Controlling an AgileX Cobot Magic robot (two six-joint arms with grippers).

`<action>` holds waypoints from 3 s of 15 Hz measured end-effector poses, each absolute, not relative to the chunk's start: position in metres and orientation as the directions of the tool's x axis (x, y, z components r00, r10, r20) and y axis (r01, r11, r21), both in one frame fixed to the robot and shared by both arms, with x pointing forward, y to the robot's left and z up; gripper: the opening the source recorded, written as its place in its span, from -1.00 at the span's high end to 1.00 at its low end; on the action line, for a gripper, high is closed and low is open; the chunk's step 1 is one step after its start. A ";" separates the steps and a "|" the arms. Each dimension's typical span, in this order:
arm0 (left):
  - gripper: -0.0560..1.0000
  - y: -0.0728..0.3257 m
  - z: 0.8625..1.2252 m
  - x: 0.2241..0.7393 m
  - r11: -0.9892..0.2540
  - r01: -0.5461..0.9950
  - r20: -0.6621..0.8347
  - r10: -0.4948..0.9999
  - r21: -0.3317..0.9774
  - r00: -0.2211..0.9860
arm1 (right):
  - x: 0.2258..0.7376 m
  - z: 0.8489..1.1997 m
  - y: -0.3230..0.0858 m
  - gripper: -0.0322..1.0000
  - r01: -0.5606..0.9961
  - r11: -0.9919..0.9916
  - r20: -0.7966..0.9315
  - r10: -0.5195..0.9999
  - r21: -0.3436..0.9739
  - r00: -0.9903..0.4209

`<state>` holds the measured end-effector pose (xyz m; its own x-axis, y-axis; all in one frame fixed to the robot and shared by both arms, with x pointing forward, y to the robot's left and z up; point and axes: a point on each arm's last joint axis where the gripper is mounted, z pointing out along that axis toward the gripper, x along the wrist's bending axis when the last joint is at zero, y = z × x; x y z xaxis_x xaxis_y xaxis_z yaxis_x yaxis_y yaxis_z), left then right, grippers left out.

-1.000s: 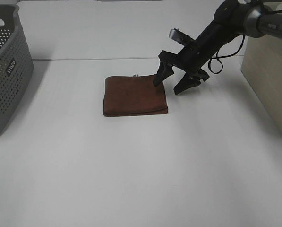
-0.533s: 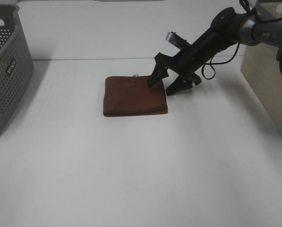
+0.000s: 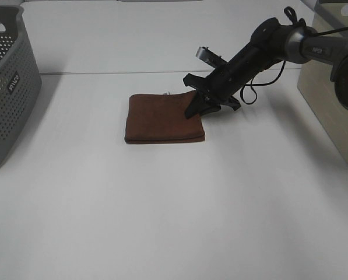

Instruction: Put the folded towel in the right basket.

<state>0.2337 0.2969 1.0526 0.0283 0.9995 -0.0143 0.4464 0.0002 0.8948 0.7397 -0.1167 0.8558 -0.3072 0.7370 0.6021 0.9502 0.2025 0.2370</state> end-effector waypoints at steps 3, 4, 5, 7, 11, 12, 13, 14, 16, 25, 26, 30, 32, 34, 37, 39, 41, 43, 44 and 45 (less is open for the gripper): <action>-0.94 0.297 1.053 0.234 0.000 0.446 -0.014 0.999 0.895 0.028 | 0.743 0.883 -0.114 0.81 0.931 0.236 0.602 0.712 0.278 -0.361; -0.94 0.297 1.053 0.234 0.000 0.446 -0.014 0.999 0.895 0.028 | 0.743 0.902 -0.114 0.81 0.917 0.261 0.594 0.700 0.303 -0.396; -0.94 0.297 1.053 0.234 0.000 0.446 -0.014 0.999 0.895 0.028 | 0.745 0.929 -0.115 0.81 0.891 0.274 0.565 0.696 0.362 -0.443; -0.94 0.297 1.053 0.234 0.000 0.446 -0.014 0.999 0.895 0.028 | 0.745 0.989 -0.120 0.81 0.836 0.279 0.470 0.723 0.473 -0.507; -0.94 0.297 1.053 0.234 0.000 0.446 -0.014 0.999 0.895 0.028 | 0.717 1.106 -0.145 0.81 0.710 0.297 0.216 0.816 0.639 -0.536; -0.94 0.297 1.053 0.234 0.000 0.446 -0.014 0.999 0.895 0.028 | 0.706 1.135 -0.154 0.81 0.673 0.305 0.142 0.840 0.673 -0.523; -0.94 0.297 1.053 0.234 0.000 0.446 -0.014 0.999 0.895 0.028 | 0.696 1.158 -0.164 0.81 0.648 0.302 0.090 0.862 0.699 -0.499; -0.94 0.297 1.053 0.234 0.000 0.446 -0.014 0.999 0.895 0.028 | 0.685 1.181 -0.177 0.81 0.619 0.295 0.047 0.879 0.728 -0.474; -0.94 0.297 1.053 0.234 0.000 0.446 -0.014 0.999 0.895 0.028 | 0.670 1.216 -0.216 0.81 0.589 0.235 0.013 0.923 0.773 -0.386; -0.94 0.297 1.053 0.234 0.000 0.446 -0.014 0.999 0.895 0.028 | 0.639 1.193 -0.381 0.81 0.754 -0.056 0.055 0.998 0.655 0.026; -0.94 0.297 1.053 0.234 0.000 0.446 -0.014 0.999 0.895 0.028 | 0.640 1.177 -0.385 0.81 0.786 -0.070 0.067 0.997 0.615 0.036; -0.94 0.297 1.053 0.234 0.000 0.446 -0.014 0.999 0.895 0.028 | 0.656 1.127 -0.388 0.81 0.862 -0.100 0.109 0.993 0.496 0.053; -0.94 0.297 1.053 0.234 0.000 0.446 -0.014 0.999 0.895 0.028 | 0.662 1.115 -0.390 0.60 0.876 -0.123 0.115 0.990 0.466 0.078; -0.94 0.297 1.053 0.234 0.000 0.446 -0.014 0.999 0.895 0.028 | 0.662 1.113 -0.392 0.06 0.875 -0.151 0.116 0.987 0.459 0.109; -0.94 0.297 1.053 0.234 0.000 0.446 -0.014 0.999 0.895 0.028 | 0.658 1.123 -0.386 -0.40 0.863 -0.172 0.127 0.984 0.475 0.126; -0.94 0.297 1.053 0.234 0.000 0.446 -0.014 0.999 0.895 0.028 | 0.651 1.145 -0.358 -0.44 0.844 -0.121 0.128 0.990 0.522 0.063; -0.94 0.297 1.053 0.234 0.000 0.446 -0.014 0.999 0.895 0.028 | 0.641 1.166 -0.315 -0.45 0.824 -0.041 0.133 0.990 0.565 -0.042; -0.94 0.297 1.053 0.234 0.000 0.446 -0.014 0.999 0.895 0.028 | 0.631 1.181 -0.281 -0.45 0.805 0.021 0.136 0.983 0.593 -0.125; -0.94 0.297 1.053 0.234 0.000 0.446 -0.014 0.999 0.895 0.028 | 0.620 1.193 -0.262 -0.45 0.787 0.046 0.130 0.979 0.615 -0.158; -0.94 0.297 1.053 0.234 0.000 0.446 -0.014 0.999 0.895 0.028 | 0.620 1.193 -0.262 -0.45 0.787 0.046 0.130 0.979 0.615 -0.158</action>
